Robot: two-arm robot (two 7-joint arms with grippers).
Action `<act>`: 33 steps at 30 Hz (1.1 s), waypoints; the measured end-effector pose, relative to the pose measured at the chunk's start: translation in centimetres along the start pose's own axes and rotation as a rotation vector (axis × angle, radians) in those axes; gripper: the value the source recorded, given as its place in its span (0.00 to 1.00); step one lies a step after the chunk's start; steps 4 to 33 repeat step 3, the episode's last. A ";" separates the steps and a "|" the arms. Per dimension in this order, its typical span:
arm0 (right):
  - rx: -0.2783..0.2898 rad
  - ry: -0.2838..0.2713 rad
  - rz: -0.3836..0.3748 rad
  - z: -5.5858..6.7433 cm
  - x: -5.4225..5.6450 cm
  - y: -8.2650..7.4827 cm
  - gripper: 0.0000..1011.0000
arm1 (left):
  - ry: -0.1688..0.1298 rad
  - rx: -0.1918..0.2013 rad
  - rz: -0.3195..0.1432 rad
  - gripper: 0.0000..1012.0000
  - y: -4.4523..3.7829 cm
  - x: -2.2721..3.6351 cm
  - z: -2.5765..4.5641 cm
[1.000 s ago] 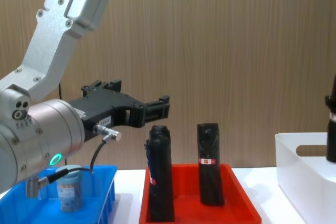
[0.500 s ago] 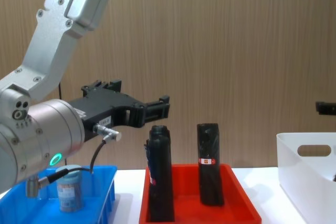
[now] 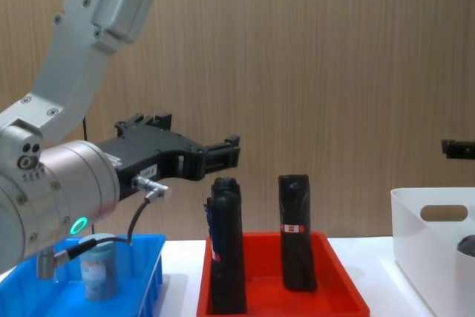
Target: Pick the cotton swabs from the blue box and place them into the white box.
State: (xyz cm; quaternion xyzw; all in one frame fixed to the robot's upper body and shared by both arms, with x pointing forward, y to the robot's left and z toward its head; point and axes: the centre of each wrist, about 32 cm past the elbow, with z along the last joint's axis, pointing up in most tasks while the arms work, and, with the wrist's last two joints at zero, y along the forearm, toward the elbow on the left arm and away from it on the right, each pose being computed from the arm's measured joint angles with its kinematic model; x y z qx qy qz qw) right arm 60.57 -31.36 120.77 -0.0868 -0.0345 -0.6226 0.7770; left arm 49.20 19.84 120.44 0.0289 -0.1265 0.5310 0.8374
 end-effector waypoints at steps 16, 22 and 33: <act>0.003 -0.001 0.001 0.0 0.0 0.0 0.99 | 0.000 0.000 0.000 0.99 0.00 0.00 0.00; 0.003 -0.001 0.001 0.0 0.0 0.0 0.99 | 0.000 0.000 0.000 0.99 0.00 0.00 0.00; 0.003 -0.001 0.001 0.0 0.0 0.0 0.99 | 0.000 0.000 0.000 0.99 0.00 0.00 0.00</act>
